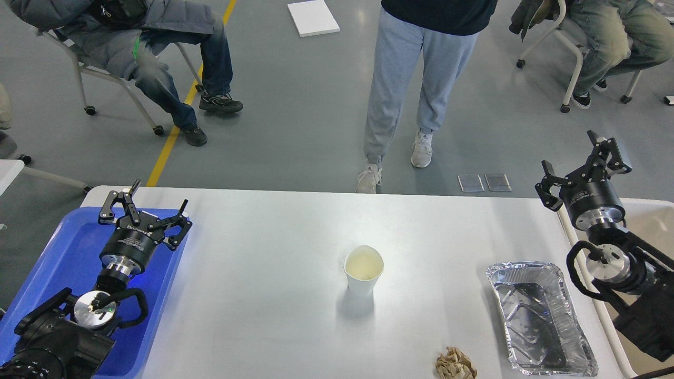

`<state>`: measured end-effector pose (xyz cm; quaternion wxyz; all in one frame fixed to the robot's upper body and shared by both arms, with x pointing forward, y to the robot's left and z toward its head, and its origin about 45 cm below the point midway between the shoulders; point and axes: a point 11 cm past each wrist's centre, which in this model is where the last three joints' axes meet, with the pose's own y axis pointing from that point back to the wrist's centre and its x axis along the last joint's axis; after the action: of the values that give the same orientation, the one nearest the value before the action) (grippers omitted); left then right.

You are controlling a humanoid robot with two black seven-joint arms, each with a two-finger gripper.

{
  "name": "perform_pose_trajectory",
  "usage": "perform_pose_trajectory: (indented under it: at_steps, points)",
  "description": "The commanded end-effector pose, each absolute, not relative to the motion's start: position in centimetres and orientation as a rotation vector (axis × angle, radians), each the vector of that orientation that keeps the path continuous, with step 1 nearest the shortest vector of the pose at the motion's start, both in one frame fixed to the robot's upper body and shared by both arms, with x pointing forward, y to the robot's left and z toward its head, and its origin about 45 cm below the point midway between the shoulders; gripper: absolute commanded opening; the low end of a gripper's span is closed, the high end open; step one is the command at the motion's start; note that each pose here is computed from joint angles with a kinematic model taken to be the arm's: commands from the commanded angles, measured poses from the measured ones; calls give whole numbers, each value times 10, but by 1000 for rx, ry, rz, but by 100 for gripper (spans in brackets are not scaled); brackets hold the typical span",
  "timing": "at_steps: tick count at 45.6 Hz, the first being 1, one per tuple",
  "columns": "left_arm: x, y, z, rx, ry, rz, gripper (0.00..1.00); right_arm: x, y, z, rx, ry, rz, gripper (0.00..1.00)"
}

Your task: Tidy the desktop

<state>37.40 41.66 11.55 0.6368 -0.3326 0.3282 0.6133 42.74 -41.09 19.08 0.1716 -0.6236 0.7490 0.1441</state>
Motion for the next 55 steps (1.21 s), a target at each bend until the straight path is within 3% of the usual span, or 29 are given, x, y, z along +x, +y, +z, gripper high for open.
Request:
perform_pose_trajectory:
  at_steps: [1, 55]
  points:
    - [374, 417, 115, -760, 750, 1401, 100, 427, -410, 190, -1773, 2125, 411, 100]
    - [374, 417, 115, -759, 750, 1402, 100, 434, -409, 198, -1770, 2118, 392, 100]
